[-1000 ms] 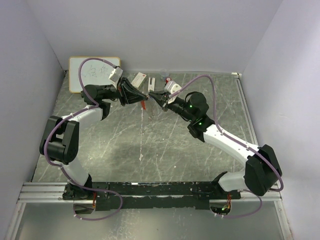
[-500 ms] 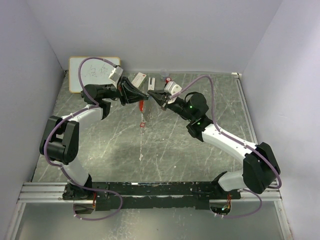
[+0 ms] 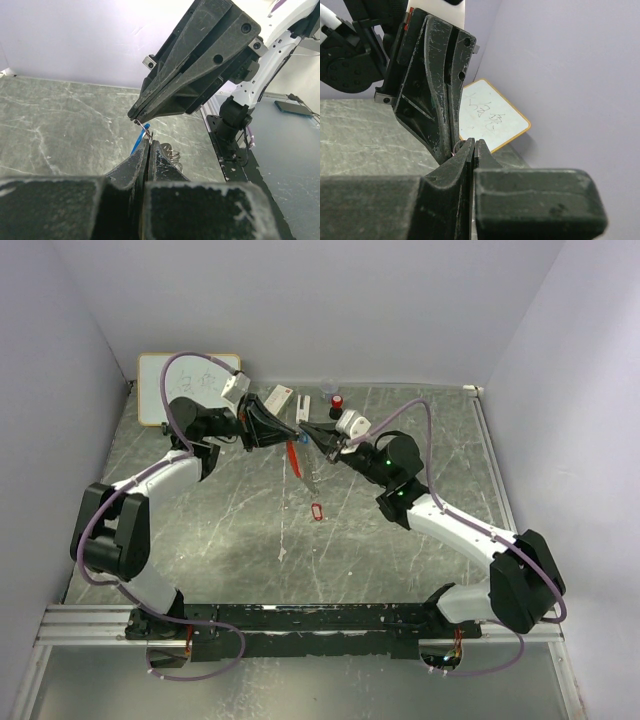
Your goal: Put the keys on the keyring
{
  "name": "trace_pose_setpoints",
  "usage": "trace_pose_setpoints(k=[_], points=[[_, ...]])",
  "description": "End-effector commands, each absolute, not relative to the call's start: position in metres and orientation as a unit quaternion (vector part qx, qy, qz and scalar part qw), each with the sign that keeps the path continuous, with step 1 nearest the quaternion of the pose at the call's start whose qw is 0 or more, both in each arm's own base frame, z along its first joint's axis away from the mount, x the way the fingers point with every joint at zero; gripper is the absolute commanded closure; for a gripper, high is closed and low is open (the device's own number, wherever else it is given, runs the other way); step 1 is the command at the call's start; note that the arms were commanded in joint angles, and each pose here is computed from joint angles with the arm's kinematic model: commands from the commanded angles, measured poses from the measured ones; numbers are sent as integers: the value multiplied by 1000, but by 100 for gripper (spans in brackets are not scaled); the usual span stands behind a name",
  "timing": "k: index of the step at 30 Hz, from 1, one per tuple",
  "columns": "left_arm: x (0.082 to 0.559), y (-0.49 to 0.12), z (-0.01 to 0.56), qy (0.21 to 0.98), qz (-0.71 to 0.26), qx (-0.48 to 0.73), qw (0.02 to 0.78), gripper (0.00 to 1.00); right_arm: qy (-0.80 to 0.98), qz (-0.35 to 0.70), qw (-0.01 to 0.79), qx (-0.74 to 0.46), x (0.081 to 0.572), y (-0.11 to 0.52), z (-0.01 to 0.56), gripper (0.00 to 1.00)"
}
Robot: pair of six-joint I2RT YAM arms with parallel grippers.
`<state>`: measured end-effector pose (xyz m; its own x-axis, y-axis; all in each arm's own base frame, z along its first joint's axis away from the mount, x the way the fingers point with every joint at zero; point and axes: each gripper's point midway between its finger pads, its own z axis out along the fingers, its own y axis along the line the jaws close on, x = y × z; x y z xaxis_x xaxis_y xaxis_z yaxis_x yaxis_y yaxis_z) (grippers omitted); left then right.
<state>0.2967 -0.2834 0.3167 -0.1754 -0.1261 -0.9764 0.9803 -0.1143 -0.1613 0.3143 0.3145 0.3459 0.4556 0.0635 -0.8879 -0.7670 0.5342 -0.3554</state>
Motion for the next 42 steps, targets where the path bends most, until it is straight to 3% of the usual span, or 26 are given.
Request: trace_pose_setpoints(k=[1, 7, 18, 24, 28, 42], points=[[293, -286, 322, 482, -586, 461, 461, 93, 397, 252, 799, -374, 310, 301, 383, 100], [296, -287, 323, 487, -584, 457, 462, 92, 395, 251, 798, -379, 308, 301, 381, 100], [326, -286, 317, 540, -531, 420, 500, 62, 398, 240, 798, -384, 306, 297, 380, 100], [332, -279, 323, 555, -493, 409, 531, 53, 400, 242, 795, -387, 305, 297, 379, 100], [332, -278, 326, 556, -489, 408, 535, 61, 407, 241, 792, -387, 305, 296, 376, 100], [336, -273, 311, 580, -474, 378, 544, 56, 584, 222, 734, -266, 329, 257, 327, 100]])
